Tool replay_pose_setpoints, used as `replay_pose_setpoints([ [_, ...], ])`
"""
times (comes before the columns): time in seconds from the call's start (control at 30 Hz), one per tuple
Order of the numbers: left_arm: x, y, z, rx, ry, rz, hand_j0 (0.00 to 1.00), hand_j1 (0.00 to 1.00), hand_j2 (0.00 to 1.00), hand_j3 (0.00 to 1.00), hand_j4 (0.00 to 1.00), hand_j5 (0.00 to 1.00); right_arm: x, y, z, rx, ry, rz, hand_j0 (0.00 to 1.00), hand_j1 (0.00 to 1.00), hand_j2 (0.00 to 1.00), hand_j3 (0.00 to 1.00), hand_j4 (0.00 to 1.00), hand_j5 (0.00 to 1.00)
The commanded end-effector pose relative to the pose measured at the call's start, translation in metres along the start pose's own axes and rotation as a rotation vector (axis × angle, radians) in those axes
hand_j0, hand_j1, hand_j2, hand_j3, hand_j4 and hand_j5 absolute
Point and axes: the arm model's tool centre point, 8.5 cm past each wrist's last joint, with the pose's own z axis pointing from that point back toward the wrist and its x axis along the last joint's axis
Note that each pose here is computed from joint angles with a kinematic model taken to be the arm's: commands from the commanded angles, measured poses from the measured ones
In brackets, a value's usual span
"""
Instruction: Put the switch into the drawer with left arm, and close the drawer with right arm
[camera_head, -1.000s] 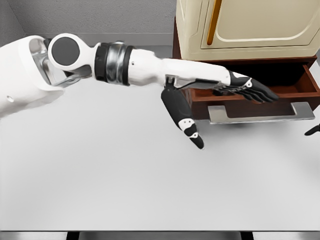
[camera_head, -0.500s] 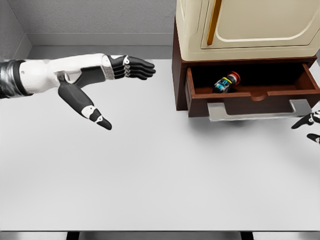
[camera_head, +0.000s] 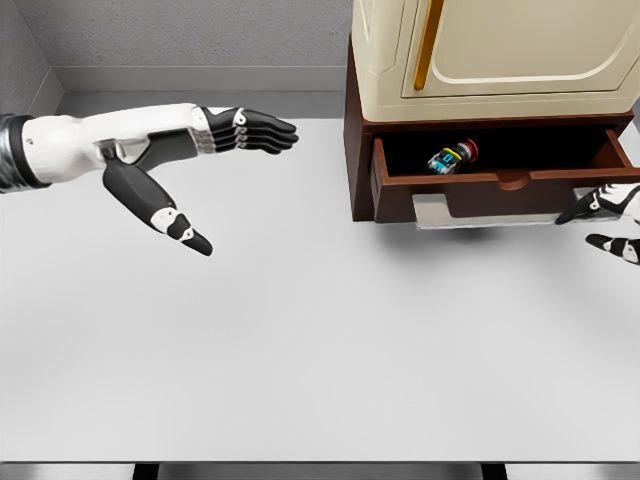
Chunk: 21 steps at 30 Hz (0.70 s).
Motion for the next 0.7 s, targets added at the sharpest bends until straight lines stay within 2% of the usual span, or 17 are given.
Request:
replay_pose_setpoints([
  [0.0,0.001,0.001,0.001,0.004,-0.003,0.004,1.00,1.00,1.00,1.00,1.00,1.00,-0.005,0.011,-0.001,0.051,0.013,0.011,0.64,0.64,0.64,0.64,0.64,0.64],
  [0.1,0.000,0.000,0.001,0.003,-0.002,0.005,1.00,1.00,1.00,1.00,1.00,1.00,-0.005,0.009,0.001,0.041,0.014,0.011,0.67,0.67,0.67,0.67,0.67,0.67],
  [0.2,0.001,0.001,0.001,0.004,-0.003,0.004,1.00,1.00,1.00,1.00,1.00,1.00,-0.009,0.000,0.009,-0.003,0.034,0.012,0.68,0.68,0.68,0.68,0.68,0.68],
  [0.27,0.001,0.001,0.000,0.003,-0.004,0.004,1.00,1.00,1.00,1.00,1.00,1.00,-0.013,-0.009,0.019,-0.067,0.031,-0.037,0.68,0.68,0.68,0.68,0.68,0.68],
  [0.33,0.000,0.000,0.001,0.003,-0.002,0.006,1.00,1.00,1.00,1.00,1.00,1.00,-0.019,-0.025,0.034,-0.127,0.064,-0.029,0.68,0.68,0.68,0.68,0.68,0.68],
  [0.4,0.000,0.000,0.000,0.003,-0.003,0.005,1.00,1.00,1.00,1.00,1.00,1.00,-0.031,-0.023,0.044,-0.183,0.081,-0.093,0.68,0.68,0.68,0.68,0.68,0.68],
  [0.53,0.001,0.001,0.000,0.003,-0.004,0.004,1.00,1.00,1.00,1.00,1.00,1.00,-0.035,0.007,0.056,-0.096,0.129,-0.140,0.68,0.68,0.68,0.68,0.68,0.68],
  [0.6,0.000,0.000,0.000,0.003,-0.003,0.005,1.00,1.00,1.00,1.00,1.00,1.00,-0.031,0.016,0.052,-0.045,0.136,-0.116,0.67,0.67,0.67,0.67,0.67,0.67],
  [0.67,0.000,0.000,0.000,0.003,-0.004,0.006,1.00,1.00,1.00,1.00,1.00,1.00,-0.024,0.017,0.045,-0.021,0.116,-0.094,0.63,0.63,0.63,0.63,0.63,0.63],
])
